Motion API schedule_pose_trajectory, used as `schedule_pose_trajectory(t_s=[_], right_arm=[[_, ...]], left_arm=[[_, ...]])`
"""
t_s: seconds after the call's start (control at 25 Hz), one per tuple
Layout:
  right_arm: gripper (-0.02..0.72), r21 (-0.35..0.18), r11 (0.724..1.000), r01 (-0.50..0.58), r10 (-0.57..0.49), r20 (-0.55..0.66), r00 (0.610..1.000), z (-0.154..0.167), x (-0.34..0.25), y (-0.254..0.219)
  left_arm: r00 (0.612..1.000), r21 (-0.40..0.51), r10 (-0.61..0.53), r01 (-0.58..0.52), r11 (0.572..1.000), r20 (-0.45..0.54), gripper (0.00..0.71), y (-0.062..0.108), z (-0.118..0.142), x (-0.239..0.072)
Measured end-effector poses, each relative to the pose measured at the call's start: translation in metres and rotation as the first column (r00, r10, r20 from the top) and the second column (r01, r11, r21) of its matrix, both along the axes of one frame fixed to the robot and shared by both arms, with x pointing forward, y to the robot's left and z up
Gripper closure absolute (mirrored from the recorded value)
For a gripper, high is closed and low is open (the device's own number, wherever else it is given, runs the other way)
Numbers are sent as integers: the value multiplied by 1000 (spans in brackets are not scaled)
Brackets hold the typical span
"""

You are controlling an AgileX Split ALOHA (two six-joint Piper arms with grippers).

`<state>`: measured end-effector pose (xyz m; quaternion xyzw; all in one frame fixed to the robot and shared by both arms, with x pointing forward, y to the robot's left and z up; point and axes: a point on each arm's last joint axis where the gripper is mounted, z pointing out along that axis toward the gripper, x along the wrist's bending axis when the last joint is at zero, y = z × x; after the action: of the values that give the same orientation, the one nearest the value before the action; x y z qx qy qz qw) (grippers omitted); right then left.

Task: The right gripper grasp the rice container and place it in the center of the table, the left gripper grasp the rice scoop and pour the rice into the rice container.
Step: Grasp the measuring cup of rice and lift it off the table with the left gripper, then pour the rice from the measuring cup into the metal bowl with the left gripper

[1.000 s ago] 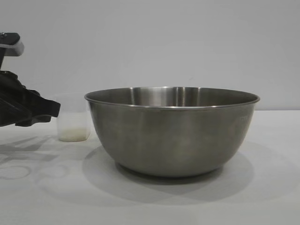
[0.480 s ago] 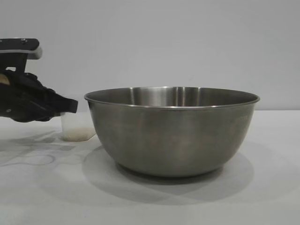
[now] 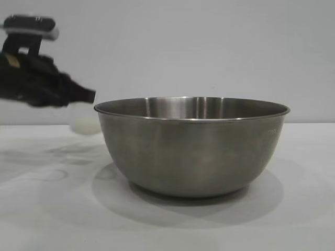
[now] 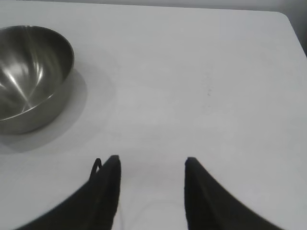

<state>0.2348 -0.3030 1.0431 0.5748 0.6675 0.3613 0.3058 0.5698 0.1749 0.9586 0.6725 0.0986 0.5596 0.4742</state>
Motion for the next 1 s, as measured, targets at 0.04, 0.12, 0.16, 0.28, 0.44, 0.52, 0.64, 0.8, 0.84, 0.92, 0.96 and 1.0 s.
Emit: schedule_pose_trajectory(t_s=[0.04,0.12,0.16,0.28,0.44,0.52,0.64,0.8,0.84,0.92,0.96,1.0], right_arm=[[441,0,1000,0,0,0,1000,0,0,0],[441,0,1000,0,0,0,1000,0,0,0],[441,0,1000,0,0,0,1000,0,0,0],[441,0,1000,0,0,0,1000,0,0,0],[441,0,1000,0,0,0,1000,0,0,0],[441,0,1000,0,0,0,1000,0,0,0],[441,0,1000,0,0,0,1000,0,0,0],[441,0,1000,0,0,0,1000,0,0,0],[441,0,1000,0,0,0,1000,0,0,0],[441,0,1000,0,0,0,1000,0,0,0],[441,0,1000,0,0,0,1000,0,0,0],[441,0,1000,0,0,0,1000,0,0,0]], left_arm=[[998,62,-38,35,997,46,710,-3,4,-3],[986,189,-109,84,978,128,710,-8,8,-8],[977,244,-148,107,964,157,710,-12,8,-10],[935,398,-265,156,904,235,710,-25,6,-18],[829,587,-465,217,780,310,710,-46,3,-34],[763,680,-561,226,698,321,710,-54,0,-40],[674,793,-663,188,580,325,710,-60,-1,-40],[581,882,-755,128,453,304,710,-67,1,-37],[562,895,-771,113,431,301,710,-69,3,-35],[525,920,-800,75,385,292,710,-73,5,-33],[508,931,-813,56,361,284,710,-75,6,-31],[494,939,-823,39,342,280,710,-77,8,-30]])
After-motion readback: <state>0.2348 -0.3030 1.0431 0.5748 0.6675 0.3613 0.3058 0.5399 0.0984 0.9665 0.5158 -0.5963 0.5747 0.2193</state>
